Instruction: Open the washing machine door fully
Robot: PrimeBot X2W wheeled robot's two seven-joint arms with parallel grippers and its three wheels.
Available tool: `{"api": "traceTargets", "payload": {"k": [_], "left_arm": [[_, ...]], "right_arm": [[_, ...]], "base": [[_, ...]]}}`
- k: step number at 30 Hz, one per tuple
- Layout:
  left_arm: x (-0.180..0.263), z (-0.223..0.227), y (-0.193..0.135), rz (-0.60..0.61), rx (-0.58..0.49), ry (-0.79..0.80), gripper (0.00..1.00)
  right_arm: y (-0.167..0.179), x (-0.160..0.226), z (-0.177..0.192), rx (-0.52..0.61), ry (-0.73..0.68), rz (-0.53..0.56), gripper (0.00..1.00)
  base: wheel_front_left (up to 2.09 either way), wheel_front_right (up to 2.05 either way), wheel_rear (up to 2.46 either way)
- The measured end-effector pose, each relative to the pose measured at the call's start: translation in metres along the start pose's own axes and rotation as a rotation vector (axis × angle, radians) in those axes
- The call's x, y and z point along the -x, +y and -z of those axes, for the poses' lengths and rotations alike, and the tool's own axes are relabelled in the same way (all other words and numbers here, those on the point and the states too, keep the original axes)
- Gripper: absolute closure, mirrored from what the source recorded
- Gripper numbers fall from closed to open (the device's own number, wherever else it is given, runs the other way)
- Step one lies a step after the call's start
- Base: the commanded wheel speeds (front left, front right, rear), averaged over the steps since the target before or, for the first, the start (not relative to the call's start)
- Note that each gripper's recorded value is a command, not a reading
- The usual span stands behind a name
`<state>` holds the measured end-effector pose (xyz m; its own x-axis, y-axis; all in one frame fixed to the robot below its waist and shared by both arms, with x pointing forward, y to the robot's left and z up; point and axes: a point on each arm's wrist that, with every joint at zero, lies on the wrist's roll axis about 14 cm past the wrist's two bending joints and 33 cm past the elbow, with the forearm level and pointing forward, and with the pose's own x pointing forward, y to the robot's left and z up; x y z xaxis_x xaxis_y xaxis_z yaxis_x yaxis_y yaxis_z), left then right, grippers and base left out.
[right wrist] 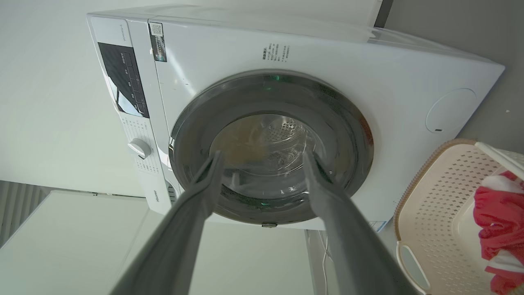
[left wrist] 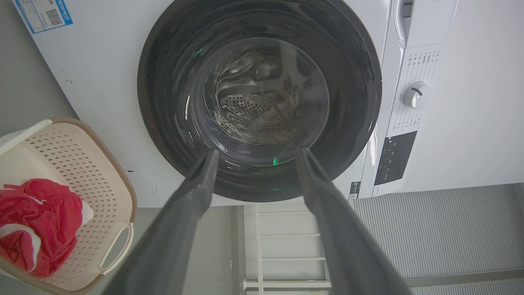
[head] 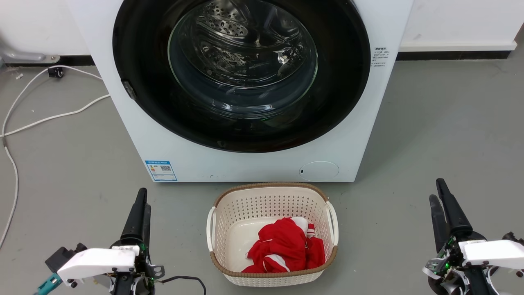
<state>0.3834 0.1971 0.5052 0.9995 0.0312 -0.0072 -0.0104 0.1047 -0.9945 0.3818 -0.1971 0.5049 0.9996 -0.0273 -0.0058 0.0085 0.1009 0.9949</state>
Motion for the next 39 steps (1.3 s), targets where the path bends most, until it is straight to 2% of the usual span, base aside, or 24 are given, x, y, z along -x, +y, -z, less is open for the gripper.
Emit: {"api": "traceTargets", "payload": {"k": [12,31,39], "left_arm": [[-0.002,0.000,-0.027,0.082,-0.273,-0.017,0.00],[0.000,0.002,-0.055,0.174,-0.653,-0.065,0.00],[0.001,0.003,-0.058,0.184,-0.786,-0.082,0.00]], "right_arm": [[0.025,0.000,0.000,0.264,-0.019,-0.078,0.00],[0.042,0.004,0.015,0.804,-0.013,-0.156,0.00],[0.041,0.007,0.016,0.943,-0.012,-0.160,0.00]], "base": [[0.00,0.00,0.00],[0.00,0.00,0.00],[0.00,0.00,0.00]]}}
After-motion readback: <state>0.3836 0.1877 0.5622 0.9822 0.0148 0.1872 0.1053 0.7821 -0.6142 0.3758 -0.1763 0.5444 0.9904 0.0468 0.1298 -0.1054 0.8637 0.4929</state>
